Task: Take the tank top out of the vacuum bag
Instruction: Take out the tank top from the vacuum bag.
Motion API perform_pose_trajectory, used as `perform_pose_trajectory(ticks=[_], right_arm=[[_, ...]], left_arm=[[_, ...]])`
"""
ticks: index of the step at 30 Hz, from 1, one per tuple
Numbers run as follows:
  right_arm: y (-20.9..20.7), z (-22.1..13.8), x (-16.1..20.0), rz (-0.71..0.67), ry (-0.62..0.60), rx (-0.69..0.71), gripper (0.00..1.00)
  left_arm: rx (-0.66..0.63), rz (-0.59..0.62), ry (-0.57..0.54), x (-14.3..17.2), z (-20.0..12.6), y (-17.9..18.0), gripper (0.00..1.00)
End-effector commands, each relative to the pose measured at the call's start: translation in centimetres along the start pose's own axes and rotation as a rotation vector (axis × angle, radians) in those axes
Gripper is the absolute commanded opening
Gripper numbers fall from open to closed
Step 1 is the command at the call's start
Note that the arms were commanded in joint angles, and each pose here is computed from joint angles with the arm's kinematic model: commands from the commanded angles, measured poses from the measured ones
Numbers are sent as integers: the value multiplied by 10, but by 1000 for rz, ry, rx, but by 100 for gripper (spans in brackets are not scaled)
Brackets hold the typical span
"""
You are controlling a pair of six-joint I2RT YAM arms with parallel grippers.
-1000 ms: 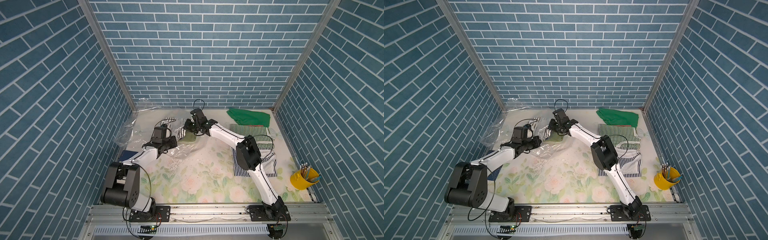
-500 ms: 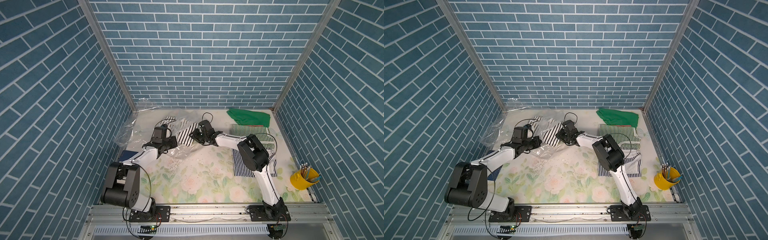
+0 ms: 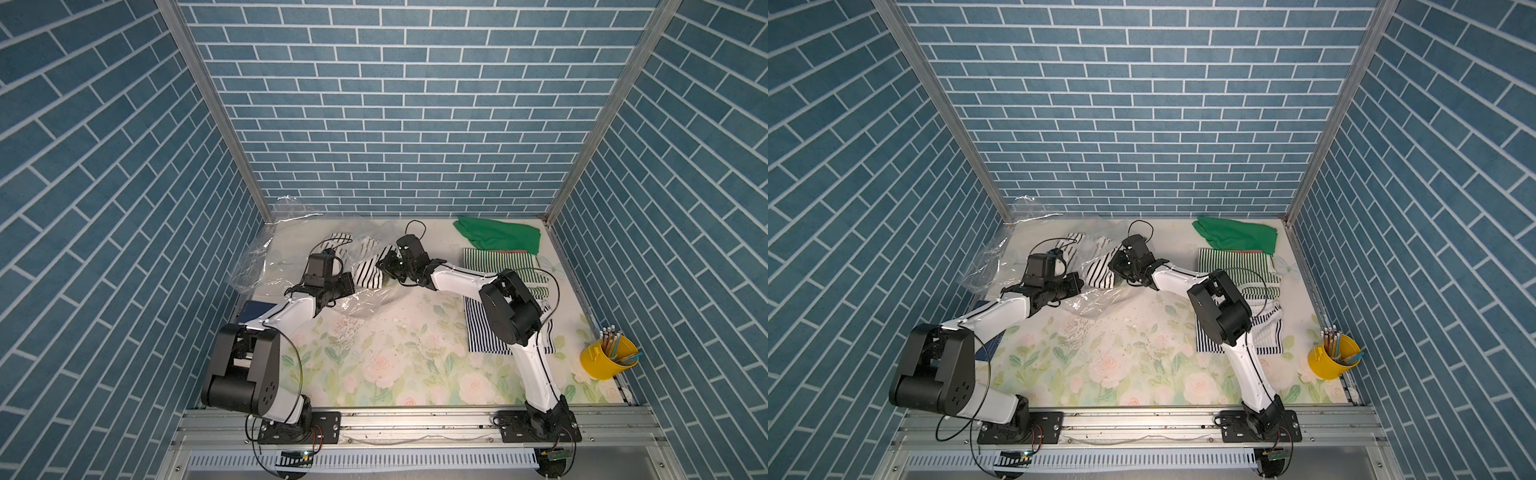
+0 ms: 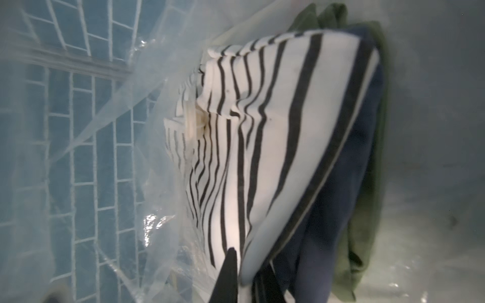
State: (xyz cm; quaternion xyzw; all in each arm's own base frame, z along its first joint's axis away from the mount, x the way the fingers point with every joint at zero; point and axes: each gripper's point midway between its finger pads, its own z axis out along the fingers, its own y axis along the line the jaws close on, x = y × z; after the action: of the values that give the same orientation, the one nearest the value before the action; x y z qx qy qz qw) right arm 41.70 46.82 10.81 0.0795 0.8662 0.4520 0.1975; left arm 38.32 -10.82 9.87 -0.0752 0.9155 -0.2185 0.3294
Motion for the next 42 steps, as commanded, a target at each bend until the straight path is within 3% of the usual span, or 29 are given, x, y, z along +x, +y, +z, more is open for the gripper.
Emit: perform_pose_trajectory(ticks=[1,12,19,25,32,36,38,40,42], right_arm=[[50,-11,-6,-41,-9,-114,12],[57,2,-6,-48,19,-139,21],[20,6,-6,-4,-13,-13,44],[3,9,-3,33,-16,-24,58],[2,20,-9,34,-23,-61,59],[24,25,-14,7,-19,-144,36],[26,29,-13,6,-10,-155,32],[18,34,-13,9,-4,-130,33],[9,38,-14,15,-10,-107,42]], left_arm=[[-10,4,22,4,1,1,0],[-7,8,23,3,1,0,0],[-6,11,16,-1,0,-2,0],[-6,9,20,2,0,-1,0],[-7,10,19,0,0,-1,0],[-5,11,18,0,-1,-2,0],[-8,9,18,0,0,-1,0],[-4,12,16,-1,0,-3,0],[-4,11,18,0,0,-2,0]])
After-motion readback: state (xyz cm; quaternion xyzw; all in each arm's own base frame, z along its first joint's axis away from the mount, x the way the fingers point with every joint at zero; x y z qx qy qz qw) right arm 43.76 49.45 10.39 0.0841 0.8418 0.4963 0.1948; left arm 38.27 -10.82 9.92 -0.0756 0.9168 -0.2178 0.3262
